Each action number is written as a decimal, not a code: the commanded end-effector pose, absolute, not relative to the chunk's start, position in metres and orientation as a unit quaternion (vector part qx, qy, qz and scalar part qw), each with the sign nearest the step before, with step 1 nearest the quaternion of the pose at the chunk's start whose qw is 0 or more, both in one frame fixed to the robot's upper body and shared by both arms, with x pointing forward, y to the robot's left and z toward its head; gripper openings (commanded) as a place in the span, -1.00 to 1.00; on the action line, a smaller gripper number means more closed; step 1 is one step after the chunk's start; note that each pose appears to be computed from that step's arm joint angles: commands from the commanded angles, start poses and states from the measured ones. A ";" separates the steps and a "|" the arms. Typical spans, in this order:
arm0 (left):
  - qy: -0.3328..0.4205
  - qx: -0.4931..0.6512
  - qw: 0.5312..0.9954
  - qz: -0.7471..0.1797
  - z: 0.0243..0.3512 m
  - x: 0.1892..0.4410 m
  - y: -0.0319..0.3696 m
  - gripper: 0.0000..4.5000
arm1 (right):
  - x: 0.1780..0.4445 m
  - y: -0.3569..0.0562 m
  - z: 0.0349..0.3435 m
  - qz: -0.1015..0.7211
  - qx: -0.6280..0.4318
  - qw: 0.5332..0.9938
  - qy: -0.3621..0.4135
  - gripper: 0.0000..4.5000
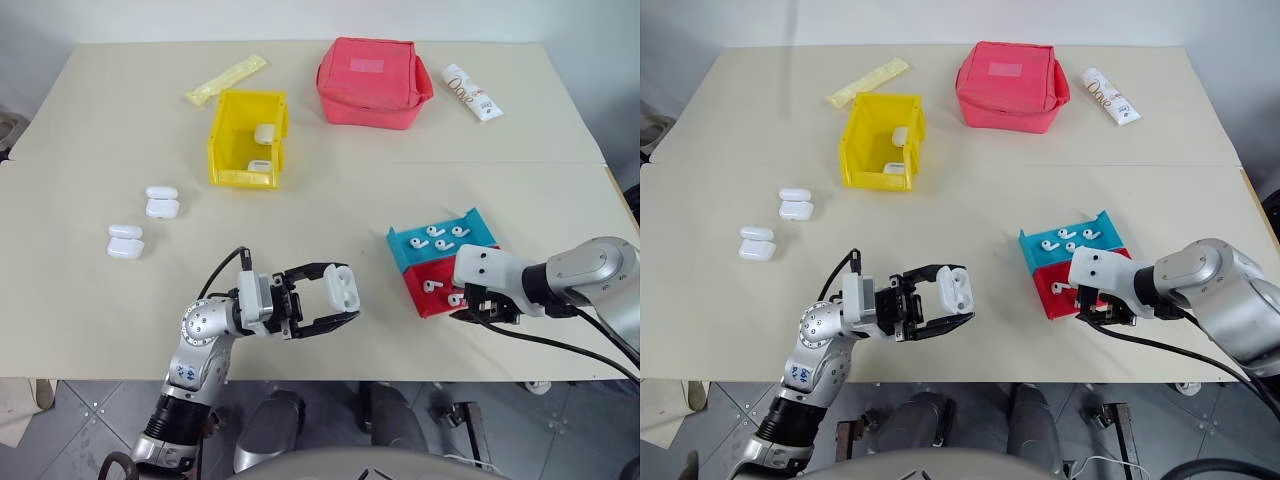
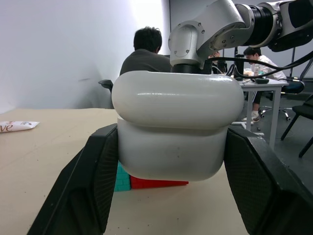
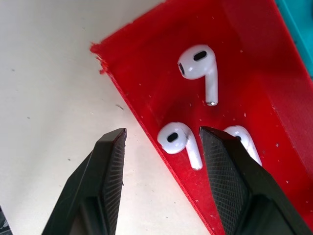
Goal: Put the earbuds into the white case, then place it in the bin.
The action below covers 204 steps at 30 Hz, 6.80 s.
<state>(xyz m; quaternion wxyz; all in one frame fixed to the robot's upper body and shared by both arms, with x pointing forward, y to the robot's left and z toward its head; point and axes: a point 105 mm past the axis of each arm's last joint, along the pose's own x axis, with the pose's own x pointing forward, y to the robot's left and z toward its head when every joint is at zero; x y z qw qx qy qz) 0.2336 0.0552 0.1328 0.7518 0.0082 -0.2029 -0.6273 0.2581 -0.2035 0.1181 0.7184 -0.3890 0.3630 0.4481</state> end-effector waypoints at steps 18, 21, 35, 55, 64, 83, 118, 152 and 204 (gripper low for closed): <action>-0.221 0.020 0.750 -0.623 0.144 0.228 0.054 0.25 | 0.260 -0.201 0.113 0.465 -0.400 0.704 0.357 0.01; -0.220 0.020 0.751 -0.623 0.144 0.227 0.054 0.25 | 0.260 -0.201 0.113 0.467 -0.398 0.705 0.356 -0.32; -0.218 0.020 0.752 -0.622 0.143 0.229 0.053 0.25 | 0.258 -0.196 0.123 0.475 -0.382 0.717 0.338 -0.79; -0.227 -0.042 0.664 -0.711 0.157 0.260 0.029 0.25 | 0.230 -0.102 0.230 0.579 -0.050 0.812 -0.054 -0.79; -0.225 -0.041 0.651 -0.724 0.166 0.270 0.027 0.25 | 0.236 -0.091 0.221 0.572 -0.038 0.816 -0.076 -0.79; -0.240 -0.048 0.632 -0.735 0.185 0.273 0.022 0.25 | 0.257 -0.083 0.194 0.566 -0.029 0.819 -0.088 -0.79; -0.253 -0.013 0.674 -0.694 0.179 0.303 0.038 0.25 | 0.251 -0.105 0.210 0.570 -0.117 0.811 -0.062 0.99; -0.235 0.018 0.767 -0.596 0.167 0.316 0.094 0.25 | 0.254 -0.234 0.175 0.357 -0.219 0.889 0.184 0.99; -0.242 -0.011 0.802 -0.546 0.158 0.283 0.088 0.25 | 0.362 -0.158 0.144 0.429 -0.316 0.773 0.344 -0.08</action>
